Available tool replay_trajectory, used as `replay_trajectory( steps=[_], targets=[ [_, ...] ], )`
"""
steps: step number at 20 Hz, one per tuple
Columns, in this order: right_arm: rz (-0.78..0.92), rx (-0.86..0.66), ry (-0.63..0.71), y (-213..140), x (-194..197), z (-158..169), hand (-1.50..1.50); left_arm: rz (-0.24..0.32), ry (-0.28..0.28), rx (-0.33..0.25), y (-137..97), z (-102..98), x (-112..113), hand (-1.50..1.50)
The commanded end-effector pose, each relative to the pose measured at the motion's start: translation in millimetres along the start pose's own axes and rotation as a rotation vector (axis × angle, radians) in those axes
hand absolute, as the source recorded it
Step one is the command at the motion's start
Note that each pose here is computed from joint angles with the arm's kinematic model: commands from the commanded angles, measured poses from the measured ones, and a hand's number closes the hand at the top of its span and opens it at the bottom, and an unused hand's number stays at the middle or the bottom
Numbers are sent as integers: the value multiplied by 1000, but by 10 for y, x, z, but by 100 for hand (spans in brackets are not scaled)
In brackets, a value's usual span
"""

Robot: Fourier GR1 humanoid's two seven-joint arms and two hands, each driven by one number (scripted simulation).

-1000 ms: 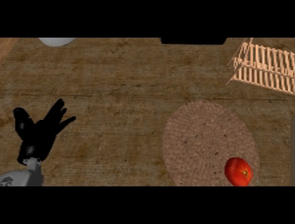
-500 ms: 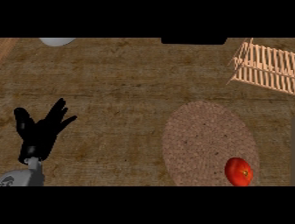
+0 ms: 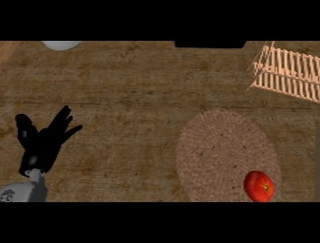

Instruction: Pick the can from the placemat and place it in the tiered shelf

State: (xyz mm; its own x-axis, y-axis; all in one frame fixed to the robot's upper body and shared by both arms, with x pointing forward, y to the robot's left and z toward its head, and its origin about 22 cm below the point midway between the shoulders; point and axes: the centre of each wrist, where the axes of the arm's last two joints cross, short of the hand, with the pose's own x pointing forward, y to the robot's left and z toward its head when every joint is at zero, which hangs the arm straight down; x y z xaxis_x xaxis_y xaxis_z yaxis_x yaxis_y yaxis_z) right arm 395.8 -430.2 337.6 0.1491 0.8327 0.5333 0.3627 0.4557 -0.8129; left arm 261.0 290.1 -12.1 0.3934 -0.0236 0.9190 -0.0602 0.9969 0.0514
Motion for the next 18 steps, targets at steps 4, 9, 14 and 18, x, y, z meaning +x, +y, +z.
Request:
replay_trajectory(
  steps=[4, 9, 14, 18],
  targets=[
    [-168, -67, 78, -36, -35, -13, 150, 13, 61, 9, 46, 81, -166, 0],
    [-314, -128, 99, -112, -152, -24, -150, -2, 46, 7, 52, 74, -207, 0],
    [-525, -132, 100, -189, -60, -54, -150, 11, 42, -14, 33, 124, -128, 0],
    [-683, -185, 131, -338, -156, -30, -150, 4, 46, 13, 18, 23, -80, 0]
  ],
)
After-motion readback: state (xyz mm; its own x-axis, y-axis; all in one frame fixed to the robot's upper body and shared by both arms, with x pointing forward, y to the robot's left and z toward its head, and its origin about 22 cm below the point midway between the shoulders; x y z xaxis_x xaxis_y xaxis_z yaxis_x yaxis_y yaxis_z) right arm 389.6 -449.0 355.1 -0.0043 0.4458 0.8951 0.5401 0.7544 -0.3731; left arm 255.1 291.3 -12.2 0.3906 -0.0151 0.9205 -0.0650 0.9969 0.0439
